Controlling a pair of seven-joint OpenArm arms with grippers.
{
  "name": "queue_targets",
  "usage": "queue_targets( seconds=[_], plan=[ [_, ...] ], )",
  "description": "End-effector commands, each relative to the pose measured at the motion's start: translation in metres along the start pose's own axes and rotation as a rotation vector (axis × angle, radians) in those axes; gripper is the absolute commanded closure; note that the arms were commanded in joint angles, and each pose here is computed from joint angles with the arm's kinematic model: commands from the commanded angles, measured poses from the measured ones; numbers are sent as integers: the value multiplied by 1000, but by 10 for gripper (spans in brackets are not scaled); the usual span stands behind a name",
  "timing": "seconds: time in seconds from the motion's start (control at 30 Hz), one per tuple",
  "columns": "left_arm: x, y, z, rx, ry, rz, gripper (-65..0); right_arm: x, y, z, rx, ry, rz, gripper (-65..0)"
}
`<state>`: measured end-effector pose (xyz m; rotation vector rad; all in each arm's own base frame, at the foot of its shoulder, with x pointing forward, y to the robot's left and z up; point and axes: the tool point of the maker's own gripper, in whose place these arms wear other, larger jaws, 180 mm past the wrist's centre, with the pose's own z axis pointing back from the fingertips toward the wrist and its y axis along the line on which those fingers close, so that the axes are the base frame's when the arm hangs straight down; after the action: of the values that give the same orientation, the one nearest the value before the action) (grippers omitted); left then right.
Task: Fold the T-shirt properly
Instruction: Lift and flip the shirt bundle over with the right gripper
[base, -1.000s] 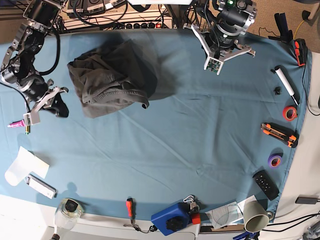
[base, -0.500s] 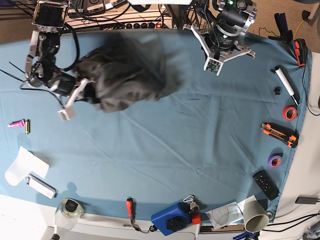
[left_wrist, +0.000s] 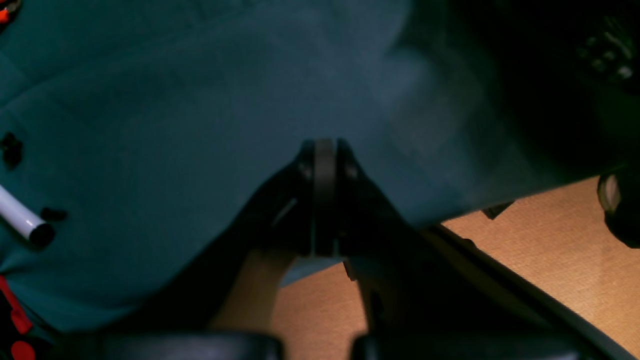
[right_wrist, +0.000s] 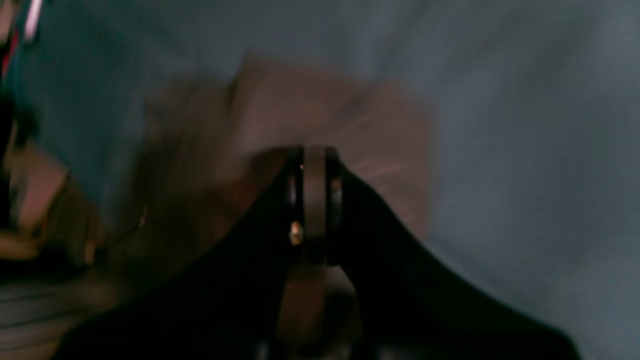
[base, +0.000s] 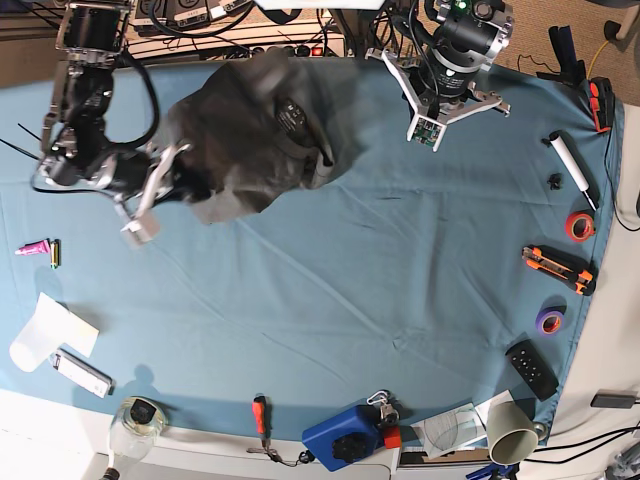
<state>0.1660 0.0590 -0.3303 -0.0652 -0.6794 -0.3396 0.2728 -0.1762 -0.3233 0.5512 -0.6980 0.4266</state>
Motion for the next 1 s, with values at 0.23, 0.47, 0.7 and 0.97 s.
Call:
queue_targets(
  seconds=[0.23, 0.47, 0.7, 0.97],
  plan=[
    [7, 0, 4, 2, -34, 3, 0, 44, 31, 26, 204, -198, -38, 0],
    [8, 0, 4, 2, -34, 3, 0, 13, 64, 1, 328, -91, -65, 0],
    [7, 0, 4, 2, -34, 3, 0, -68, 34, -33, 212, 178, -164, 0],
    [7, 0, 4, 2, -33, 3, 0, -137, -10, -41, 68, 304, -327, 0]
  ],
)
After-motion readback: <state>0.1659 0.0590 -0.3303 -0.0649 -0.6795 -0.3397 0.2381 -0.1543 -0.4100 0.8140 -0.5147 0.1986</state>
